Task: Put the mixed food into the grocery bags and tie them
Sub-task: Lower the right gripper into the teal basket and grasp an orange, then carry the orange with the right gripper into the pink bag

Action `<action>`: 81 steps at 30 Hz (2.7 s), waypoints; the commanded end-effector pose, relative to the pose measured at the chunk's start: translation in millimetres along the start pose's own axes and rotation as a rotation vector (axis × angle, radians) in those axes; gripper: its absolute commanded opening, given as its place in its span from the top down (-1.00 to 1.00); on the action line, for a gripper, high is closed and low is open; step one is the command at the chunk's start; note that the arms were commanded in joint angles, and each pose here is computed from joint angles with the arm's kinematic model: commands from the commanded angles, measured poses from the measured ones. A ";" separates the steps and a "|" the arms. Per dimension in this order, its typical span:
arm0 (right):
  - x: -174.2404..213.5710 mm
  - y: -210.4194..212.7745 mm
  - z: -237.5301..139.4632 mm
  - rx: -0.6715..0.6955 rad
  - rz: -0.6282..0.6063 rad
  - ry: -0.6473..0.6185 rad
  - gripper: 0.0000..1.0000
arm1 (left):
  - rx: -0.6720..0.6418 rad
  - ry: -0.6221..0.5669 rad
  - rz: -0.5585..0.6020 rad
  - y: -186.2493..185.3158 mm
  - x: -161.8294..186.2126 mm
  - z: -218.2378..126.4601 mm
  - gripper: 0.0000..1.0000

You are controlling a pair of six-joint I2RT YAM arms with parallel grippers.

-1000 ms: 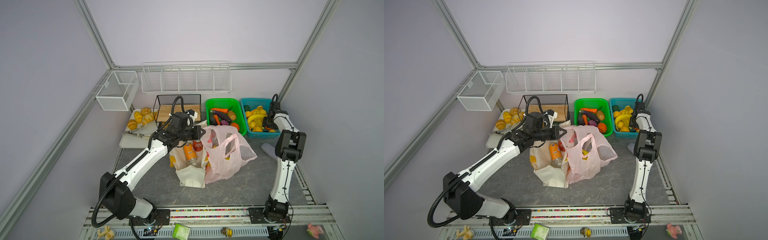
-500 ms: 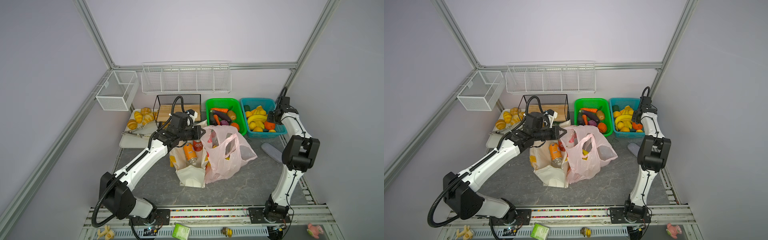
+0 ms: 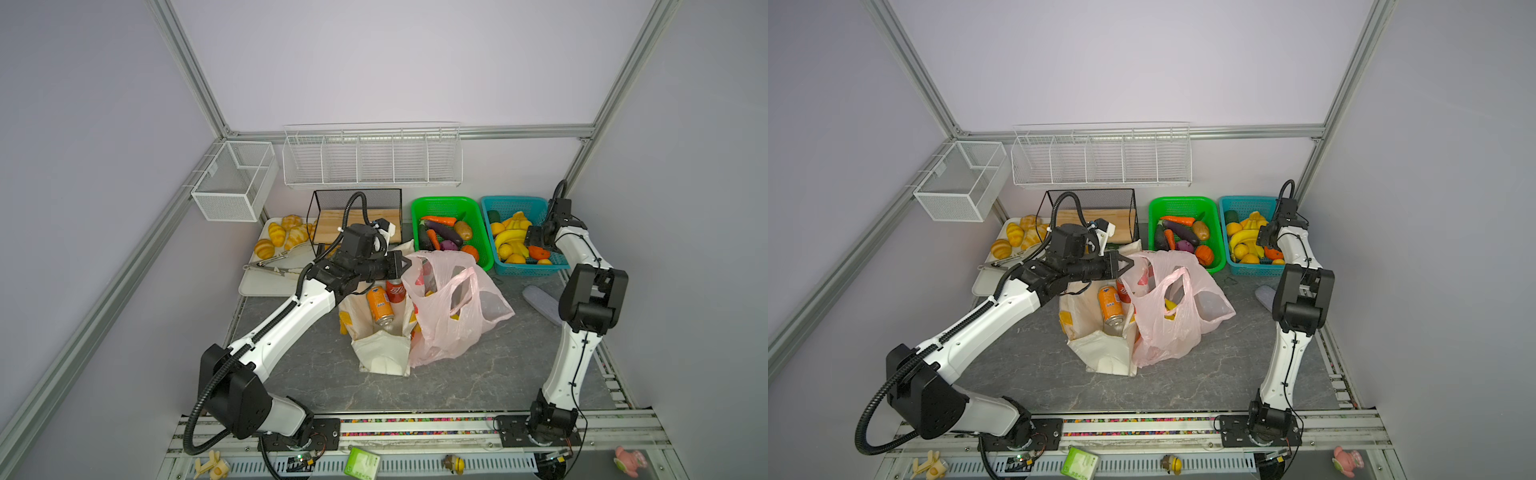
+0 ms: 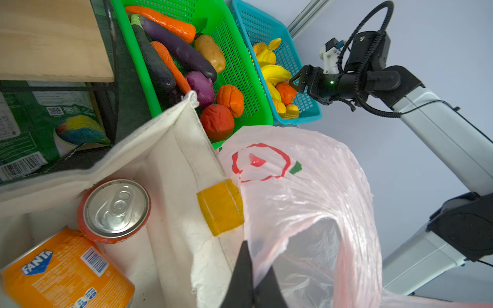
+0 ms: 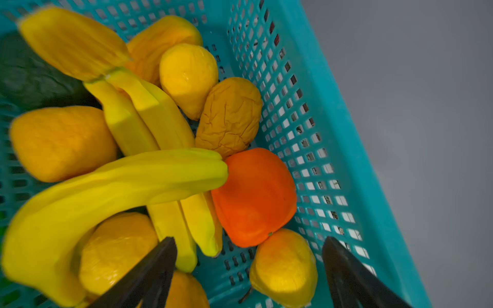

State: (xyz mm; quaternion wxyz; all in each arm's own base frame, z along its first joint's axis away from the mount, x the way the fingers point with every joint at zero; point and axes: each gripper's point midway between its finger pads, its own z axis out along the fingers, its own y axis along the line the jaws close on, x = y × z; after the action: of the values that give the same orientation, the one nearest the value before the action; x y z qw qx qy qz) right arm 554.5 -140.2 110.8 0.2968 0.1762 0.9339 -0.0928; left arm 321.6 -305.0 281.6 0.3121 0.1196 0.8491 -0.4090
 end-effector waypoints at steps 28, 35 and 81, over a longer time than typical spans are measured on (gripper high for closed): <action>14.4 -3.6 57.7 -0.014 -0.061 0.105 -0.28 | 0.016 0.001 -0.002 -2.9 -1.7 4.6 1.00; -4.2 -2.9 32.5 -0.036 -0.075 0.035 0.04 | 0.017 0.002 -0.001 -2.8 -1.5 5.2 1.00; 215.4 120.2 -395.8 -1.186 -0.186 -0.153 0.20 | 0.018 0.000 -0.006 -2.6 -1.5 5.2 1.00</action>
State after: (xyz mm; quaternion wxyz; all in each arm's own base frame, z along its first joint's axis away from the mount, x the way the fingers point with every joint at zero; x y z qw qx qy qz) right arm 254.9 124.6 314.4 0.4508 -0.0783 0.8086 0.3700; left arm 324.0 -308.2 278.2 0.3094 0.1212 0.8487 -0.4115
